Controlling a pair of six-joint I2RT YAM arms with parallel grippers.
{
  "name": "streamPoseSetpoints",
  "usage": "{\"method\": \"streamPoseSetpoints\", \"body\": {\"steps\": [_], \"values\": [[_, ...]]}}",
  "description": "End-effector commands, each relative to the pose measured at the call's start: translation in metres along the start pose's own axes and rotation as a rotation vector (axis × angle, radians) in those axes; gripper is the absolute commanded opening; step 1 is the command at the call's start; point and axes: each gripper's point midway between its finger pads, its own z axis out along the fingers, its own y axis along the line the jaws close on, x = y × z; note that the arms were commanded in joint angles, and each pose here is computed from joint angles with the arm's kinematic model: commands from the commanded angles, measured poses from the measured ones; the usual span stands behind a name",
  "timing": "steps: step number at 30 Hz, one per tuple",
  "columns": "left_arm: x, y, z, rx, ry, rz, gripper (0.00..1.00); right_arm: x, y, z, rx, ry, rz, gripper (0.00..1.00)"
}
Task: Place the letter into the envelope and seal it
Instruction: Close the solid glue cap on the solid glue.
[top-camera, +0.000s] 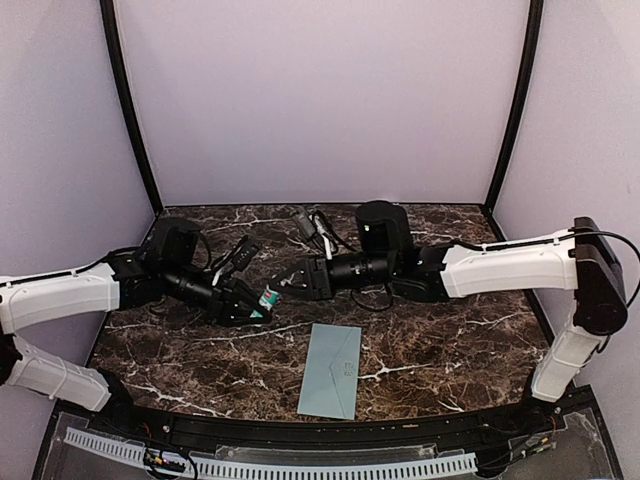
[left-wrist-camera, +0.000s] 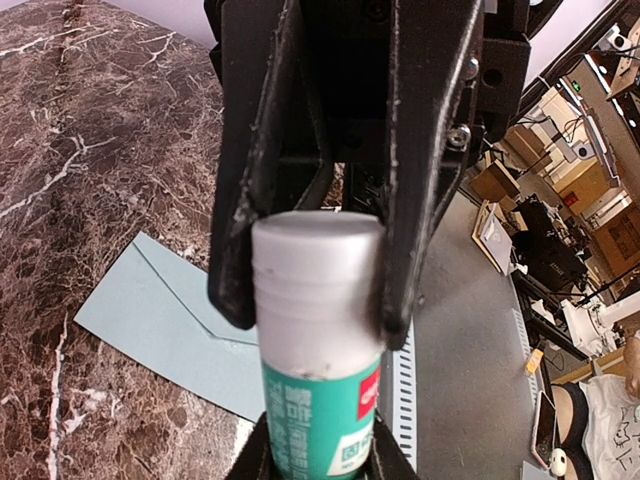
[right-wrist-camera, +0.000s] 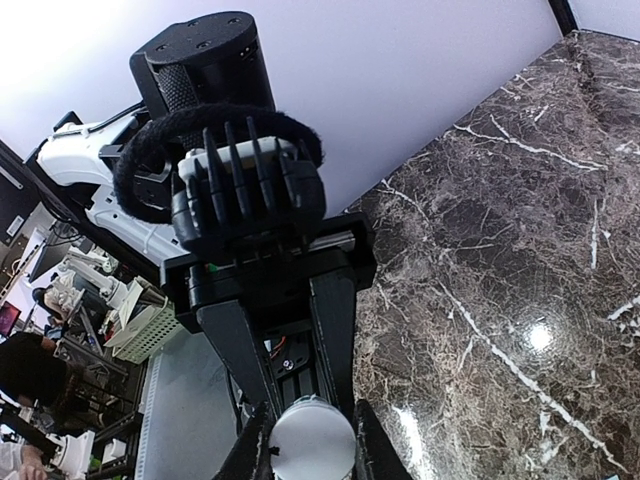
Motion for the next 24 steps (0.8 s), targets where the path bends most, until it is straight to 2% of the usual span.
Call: {"method": "streamPoseSetpoints", "body": {"steps": [1, 9, 11, 15, 17, 19, 24], "values": [[-0.066, 0.008, -0.022, -0.117, -0.213, 0.158, 0.00, 0.098, 0.050, 0.022, -0.191, 0.305, 0.088, 0.08], [-0.064, 0.007, -0.021, -0.113, -0.204, 0.166, 0.00, 0.060, 0.056, 0.009, -0.099, 0.190, 0.009, 0.10], [-0.062, 0.007, -0.020, -0.104, -0.195, 0.168, 0.00, 0.047, 0.054, 0.003, -0.059, 0.144, -0.003, 0.19], [-0.059, 0.003, -0.017, -0.097, -0.178, 0.181, 0.00, 0.015, 0.047, -0.020, 0.014, 0.014, -0.008, 0.47], [-0.058, 0.001, -0.017, -0.098, -0.176, 0.186, 0.00, 0.007, 0.047, -0.031, 0.006, -0.033, 0.000, 0.57], [-0.058, 0.000, -0.017, -0.099, -0.178, 0.192, 0.00, 0.001, 0.045, -0.038, 0.022, -0.069, -0.002, 0.61], [-0.057, -0.001, -0.015, -0.087, -0.175, 0.190, 0.00, -0.014, 0.043, -0.044, 0.082, -0.131, -0.031, 0.62]]}}
